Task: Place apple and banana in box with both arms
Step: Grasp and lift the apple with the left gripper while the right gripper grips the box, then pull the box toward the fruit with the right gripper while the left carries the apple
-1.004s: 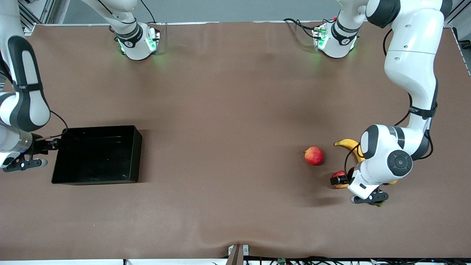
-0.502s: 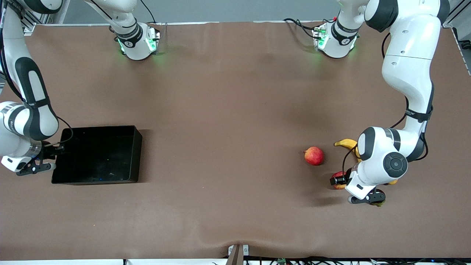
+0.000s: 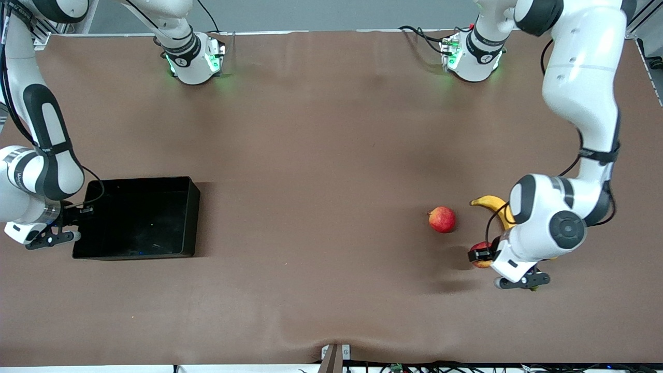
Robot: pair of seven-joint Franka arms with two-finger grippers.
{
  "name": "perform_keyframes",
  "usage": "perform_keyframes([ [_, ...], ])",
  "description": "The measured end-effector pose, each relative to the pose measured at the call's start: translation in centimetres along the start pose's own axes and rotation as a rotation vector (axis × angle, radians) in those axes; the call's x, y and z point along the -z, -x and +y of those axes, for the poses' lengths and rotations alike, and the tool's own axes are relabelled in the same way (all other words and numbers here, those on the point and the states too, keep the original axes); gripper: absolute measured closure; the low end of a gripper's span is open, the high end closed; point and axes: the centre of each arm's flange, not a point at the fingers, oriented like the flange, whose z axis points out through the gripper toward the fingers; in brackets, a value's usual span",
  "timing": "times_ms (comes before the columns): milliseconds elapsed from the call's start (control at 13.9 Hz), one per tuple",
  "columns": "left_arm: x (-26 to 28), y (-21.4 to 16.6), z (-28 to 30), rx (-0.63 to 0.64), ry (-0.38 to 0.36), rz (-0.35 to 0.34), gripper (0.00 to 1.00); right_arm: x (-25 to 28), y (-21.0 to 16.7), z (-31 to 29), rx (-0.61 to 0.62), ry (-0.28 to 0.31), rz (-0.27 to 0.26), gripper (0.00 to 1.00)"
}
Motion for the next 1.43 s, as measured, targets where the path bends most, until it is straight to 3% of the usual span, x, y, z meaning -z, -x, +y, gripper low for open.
perform_keyframes([
  [430, 13.7, 4.1, 0.3, 0.046, -0.045, -0.090, 0.26, 0.9, -0.8, -0.2, 0.006, 0.006, 0.023, 0.94],
  [645, 16.0, 7.3, 2.8, 0.093, -0.047, -0.102, 0.26, 2.1, -1.7, -1.1, 0.048, 0.000, 0.017, 0.96],
  [1075, 19.1, 13.5, 7.0, 0.135, -0.061, -0.092, 0.26, 10.6, -5.0, -8.0, 0.155, 0.024, 0.039, 0.96],
  [1434, 18.0, 14.6, 7.1, 0.140, -0.078, -0.116, 0.26, 16.2, -4.4, -10.2, 0.173, 0.033, 0.060, 0.96],
])
